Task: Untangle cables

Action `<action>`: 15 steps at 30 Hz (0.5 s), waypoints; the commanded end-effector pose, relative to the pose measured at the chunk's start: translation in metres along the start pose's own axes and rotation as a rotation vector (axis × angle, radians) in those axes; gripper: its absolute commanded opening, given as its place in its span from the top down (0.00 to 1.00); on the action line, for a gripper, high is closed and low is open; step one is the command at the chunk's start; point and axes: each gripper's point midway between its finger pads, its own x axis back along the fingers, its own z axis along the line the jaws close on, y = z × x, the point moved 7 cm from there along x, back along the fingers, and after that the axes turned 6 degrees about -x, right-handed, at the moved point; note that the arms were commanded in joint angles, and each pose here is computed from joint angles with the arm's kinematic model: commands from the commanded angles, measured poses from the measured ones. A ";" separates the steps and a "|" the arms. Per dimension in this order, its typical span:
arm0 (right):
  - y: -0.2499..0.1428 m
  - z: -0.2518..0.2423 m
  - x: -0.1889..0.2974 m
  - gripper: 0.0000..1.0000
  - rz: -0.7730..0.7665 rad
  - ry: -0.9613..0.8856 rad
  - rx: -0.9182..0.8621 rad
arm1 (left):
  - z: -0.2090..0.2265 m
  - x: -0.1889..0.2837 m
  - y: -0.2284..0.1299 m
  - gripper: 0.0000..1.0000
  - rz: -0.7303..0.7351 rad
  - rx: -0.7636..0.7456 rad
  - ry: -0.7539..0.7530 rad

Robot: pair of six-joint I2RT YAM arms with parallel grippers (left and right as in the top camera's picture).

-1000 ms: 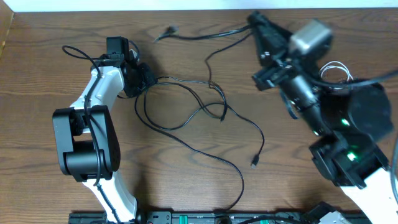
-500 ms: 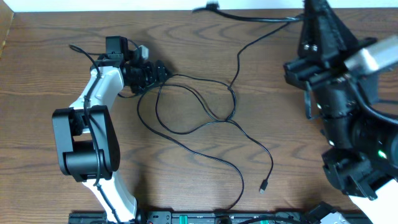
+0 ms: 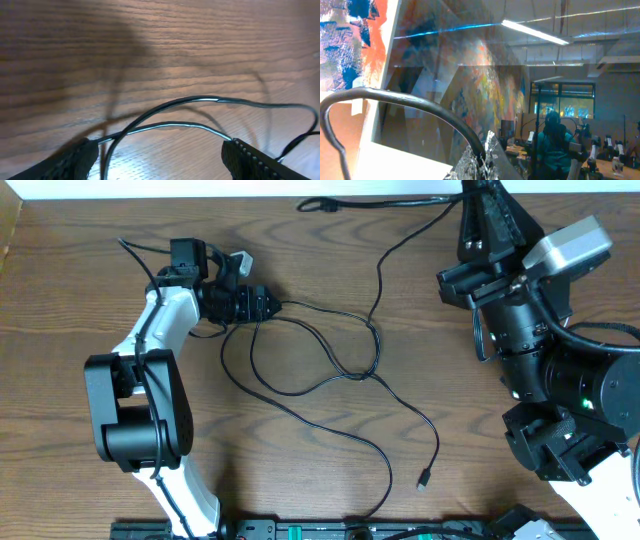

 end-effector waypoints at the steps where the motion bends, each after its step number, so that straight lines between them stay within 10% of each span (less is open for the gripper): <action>1: 0.005 -0.002 0.001 0.99 -0.005 -0.007 0.009 | -0.003 -0.007 -0.005 0.20 0.028 -0.115 0.017; 15: 0.004 0.001 0.001 0.99 0.001 0.019 0.010 | -0.002 -0.025 -0.009 0.32 0.113 -0.204 0.236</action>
